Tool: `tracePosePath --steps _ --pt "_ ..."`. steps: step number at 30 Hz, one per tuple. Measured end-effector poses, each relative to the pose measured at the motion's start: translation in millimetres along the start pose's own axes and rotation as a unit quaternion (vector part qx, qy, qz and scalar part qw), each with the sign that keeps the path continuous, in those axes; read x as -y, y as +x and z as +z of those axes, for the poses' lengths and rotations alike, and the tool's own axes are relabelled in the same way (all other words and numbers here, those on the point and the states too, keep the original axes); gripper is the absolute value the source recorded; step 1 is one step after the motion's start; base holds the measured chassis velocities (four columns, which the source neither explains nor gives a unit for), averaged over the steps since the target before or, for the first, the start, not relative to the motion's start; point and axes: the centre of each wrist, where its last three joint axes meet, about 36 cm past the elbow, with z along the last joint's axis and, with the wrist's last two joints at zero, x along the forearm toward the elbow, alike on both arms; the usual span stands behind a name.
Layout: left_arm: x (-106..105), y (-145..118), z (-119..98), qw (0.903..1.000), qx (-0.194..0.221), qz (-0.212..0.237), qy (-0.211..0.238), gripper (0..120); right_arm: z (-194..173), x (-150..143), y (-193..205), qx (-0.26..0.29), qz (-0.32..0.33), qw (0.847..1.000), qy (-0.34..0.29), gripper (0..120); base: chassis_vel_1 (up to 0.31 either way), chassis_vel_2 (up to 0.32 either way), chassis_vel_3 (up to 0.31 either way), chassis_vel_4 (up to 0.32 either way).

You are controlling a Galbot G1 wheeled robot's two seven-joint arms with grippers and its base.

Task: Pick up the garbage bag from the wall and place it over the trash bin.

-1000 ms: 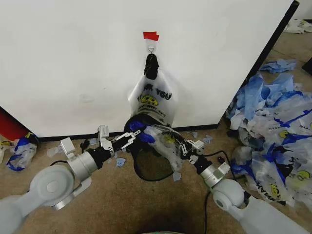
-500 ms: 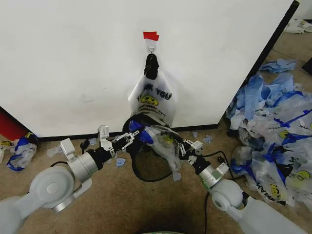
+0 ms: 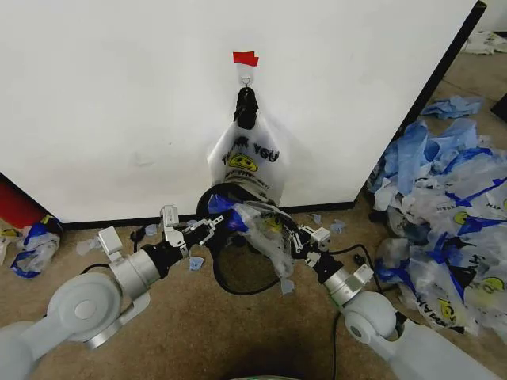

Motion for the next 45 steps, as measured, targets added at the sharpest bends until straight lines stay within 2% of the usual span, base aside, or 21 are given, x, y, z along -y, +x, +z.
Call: tracePosePath --steps 4,13,24,31,45 --pt "-1.3 0.5 -1.4 1.0 0.006 -0.006 -0.005 0 0.6 1.5 1.3 0.003 0.002 1.0 -0.004 0 0.0 0.0 0.0 0.0" --pt "-9.3 1.5 -3.3 0.9993 0.023 -0.027 -0.013 0 -14.0 8.5 2.0 0.011 0.028 0.998 -0.062 0 0.0 0.0 0.0 0.0" --pt "-21.4 1.5 -1.3 0.9979 0.04 -0.049 -0.016 0 -23.1 21.0 4.0 0.008 0.038 0.996 -0.078 0 0.0 0.0 0.0 0.0" --pt "-44.5 1.8 -2.3 0.9958 0.049 -0.074 -0.021 0 -31.3 24.1 6.6 0.011 0.024 0.993 -0.112 0 0.0 0.0 0.0 0.0" --pt "-59.4 -2.3 6.2 0.9947 0.058 -0.083 -0.02 0 -44.8 23.1 4.1 0.015 0.017 0.992 -0.123 0 0.0 0.0 0.0 0.0"
